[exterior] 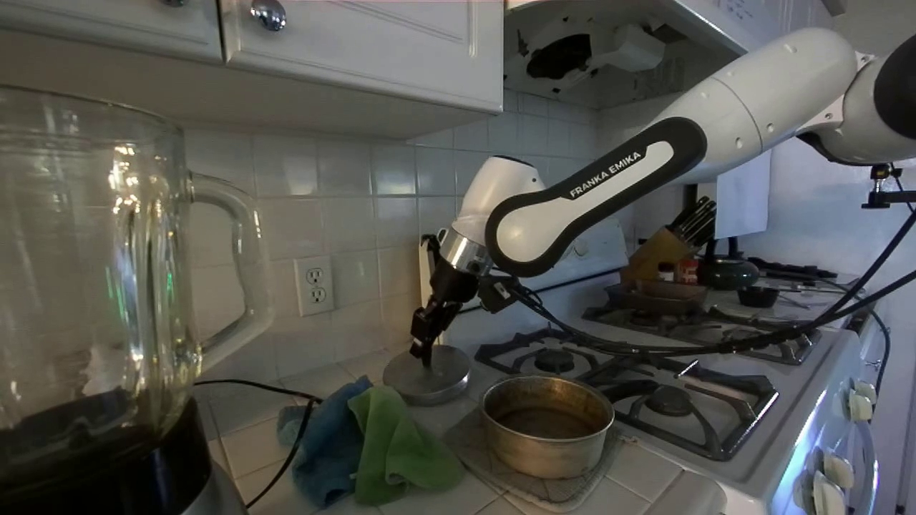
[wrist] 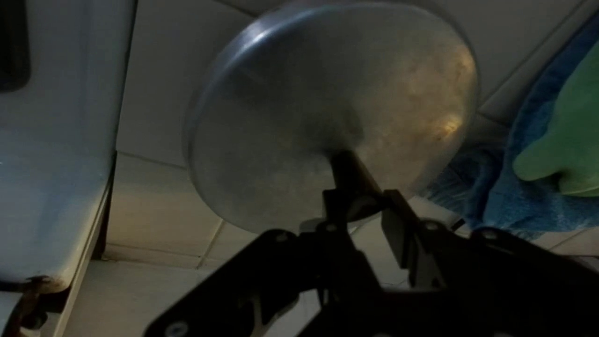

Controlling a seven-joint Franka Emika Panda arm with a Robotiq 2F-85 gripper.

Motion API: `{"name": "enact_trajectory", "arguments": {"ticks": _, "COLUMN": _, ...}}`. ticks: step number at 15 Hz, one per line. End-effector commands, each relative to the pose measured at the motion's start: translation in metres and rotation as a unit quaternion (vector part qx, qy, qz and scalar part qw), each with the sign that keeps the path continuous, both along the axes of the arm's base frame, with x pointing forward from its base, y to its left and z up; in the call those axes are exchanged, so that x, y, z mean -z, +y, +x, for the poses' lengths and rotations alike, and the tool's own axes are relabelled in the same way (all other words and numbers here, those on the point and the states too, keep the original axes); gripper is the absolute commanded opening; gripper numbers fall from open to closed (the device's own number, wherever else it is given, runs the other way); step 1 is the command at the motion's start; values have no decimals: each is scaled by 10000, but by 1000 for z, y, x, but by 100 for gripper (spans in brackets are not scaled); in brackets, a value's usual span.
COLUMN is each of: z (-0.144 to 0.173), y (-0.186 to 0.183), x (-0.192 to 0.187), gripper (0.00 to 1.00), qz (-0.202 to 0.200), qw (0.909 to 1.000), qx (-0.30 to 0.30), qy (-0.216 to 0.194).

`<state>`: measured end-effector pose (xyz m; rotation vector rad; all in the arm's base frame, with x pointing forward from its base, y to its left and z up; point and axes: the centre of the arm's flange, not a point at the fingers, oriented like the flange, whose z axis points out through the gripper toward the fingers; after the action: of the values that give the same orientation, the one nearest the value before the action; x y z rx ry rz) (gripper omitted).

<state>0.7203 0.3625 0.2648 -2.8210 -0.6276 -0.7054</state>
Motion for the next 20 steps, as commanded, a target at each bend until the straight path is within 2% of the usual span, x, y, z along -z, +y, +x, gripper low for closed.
{"name": "enact_trajectory", "arguments": {"ticks": 1, "z": 13, "y": 8, "x": 6, "gripper": 7, "qz": 78, "qw": 9998, "qx": 120, "qy": 123}}
{"name": "enact_trajectory", "arguments": {"ticks": 3, "z": 13, "y": 9, "x": 9, "gripper": 8, "qz": 71, "qw": 9997, "qx": 145, "qy": 156}}
{"name": "enact_trajectory", "arguments": {"ticks": 5, "z": 13, "y": 10, "x": 8, "gripper": 42, "qz": 63, "qw": 9997, "qx": 167, "qy": 161}}
{"name": "enact_trajectory", "arguments": {"ticks": 6, "z": 11, "y": 11, "x": 6, "gripper": 51, "qz": 70, "qw": 9997, "qx": 173, "qy": 161}}
{"name": "enact_trajectory", "arguments": {"ticks": 7, "z": 10, "y": 13, "x": 4, "gripper": 53, "qz": 86, "qw": 9997, "qx": 171, "qy": 160}}
{"name": "enact_trajectory", "arguments": {"ticks": 13, "z": -13, "y": 38, "x": -12, "gripper": 94, "qz": 178, "qw": 9997, "qx": -25, "qy": 152}}
{"name": "enact_trajectory", "arguments": {"ticks": 15, "z": -29, "y": 53, "x": -12, "gripper": 100, "qz": 185, "qw": 9990, "qx": -224, "qy": 340}}
{"name": "enact_trajectory", "arguments": {"ticks": 19, "z": -56, "y": 76, "x": -5, "gripper": 100, "qz": 6, "qw": 9961, "qx": -456, "qy": 760}}
{"name": "enact_trajectory", "arguments": {"ticks": 20, "z": -60, "y": 80, "x": -1, "gripper": 97, "qz": -43, "qw": 9952, "qx": -493, "qy": 844}}
